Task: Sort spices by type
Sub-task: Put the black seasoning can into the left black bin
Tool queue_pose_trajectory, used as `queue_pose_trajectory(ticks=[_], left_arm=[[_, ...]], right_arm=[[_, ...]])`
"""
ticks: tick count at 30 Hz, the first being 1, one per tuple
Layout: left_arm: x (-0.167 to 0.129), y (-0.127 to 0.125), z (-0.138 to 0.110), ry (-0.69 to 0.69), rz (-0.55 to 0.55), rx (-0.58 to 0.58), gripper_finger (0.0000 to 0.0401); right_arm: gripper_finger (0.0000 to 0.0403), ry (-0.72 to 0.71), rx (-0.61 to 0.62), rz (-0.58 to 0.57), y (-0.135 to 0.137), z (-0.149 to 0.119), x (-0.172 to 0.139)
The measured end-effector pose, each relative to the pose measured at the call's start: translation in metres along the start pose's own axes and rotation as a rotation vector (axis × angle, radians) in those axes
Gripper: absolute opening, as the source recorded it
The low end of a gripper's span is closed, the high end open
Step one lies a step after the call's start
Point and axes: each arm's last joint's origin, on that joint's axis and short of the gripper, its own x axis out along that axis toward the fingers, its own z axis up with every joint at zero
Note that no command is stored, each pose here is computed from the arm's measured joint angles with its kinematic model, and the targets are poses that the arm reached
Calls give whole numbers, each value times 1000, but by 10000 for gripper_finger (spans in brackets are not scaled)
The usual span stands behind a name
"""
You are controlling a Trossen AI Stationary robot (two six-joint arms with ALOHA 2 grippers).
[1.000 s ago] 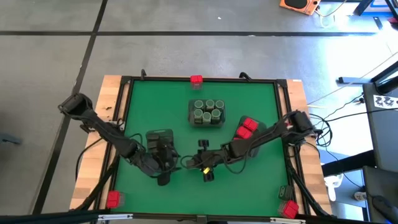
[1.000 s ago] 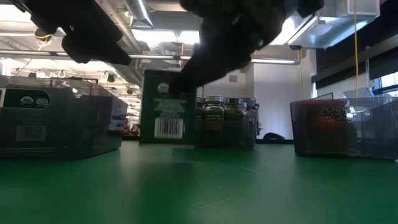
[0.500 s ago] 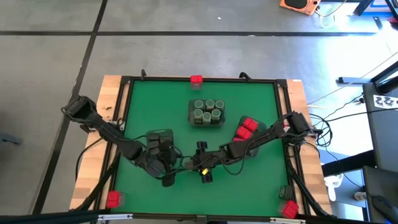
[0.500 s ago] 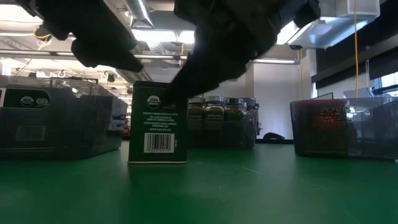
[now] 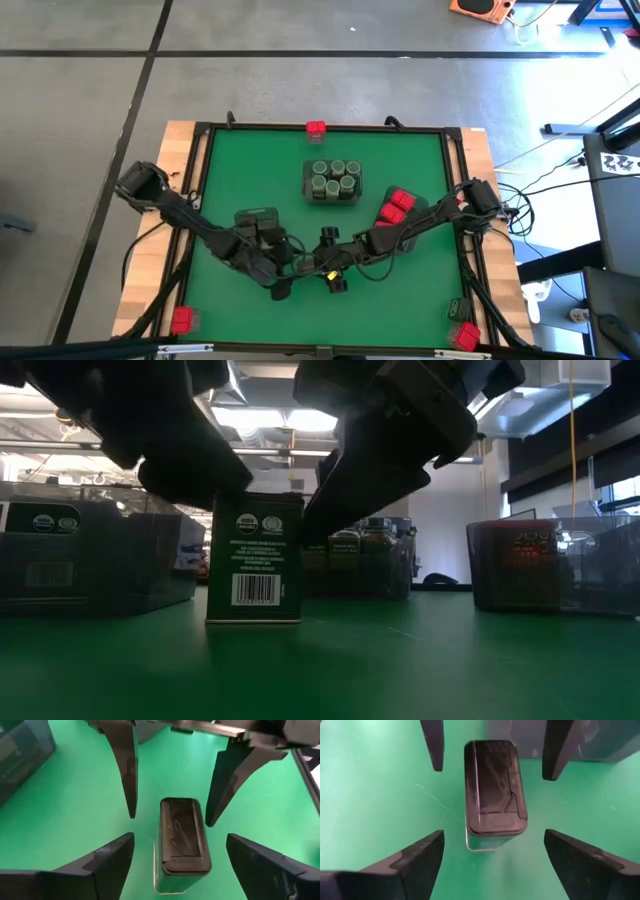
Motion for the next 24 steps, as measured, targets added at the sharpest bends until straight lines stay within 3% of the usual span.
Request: queue_pose_trajectory(ticks=[7, 19, 24], left_arm=[[11, 1, -6, 2, 31, 36, 287], [11, -1, -7, 0, 6, 57, 135], [10, -1, -6, -2, 1, 59, 128]], right_arm=[[338, 7, 8, -1, 0, -1, 0], [337, 7, 9, -1, 0, -1, 0], [337, 6, 9, -1, 0, -1, 0]])
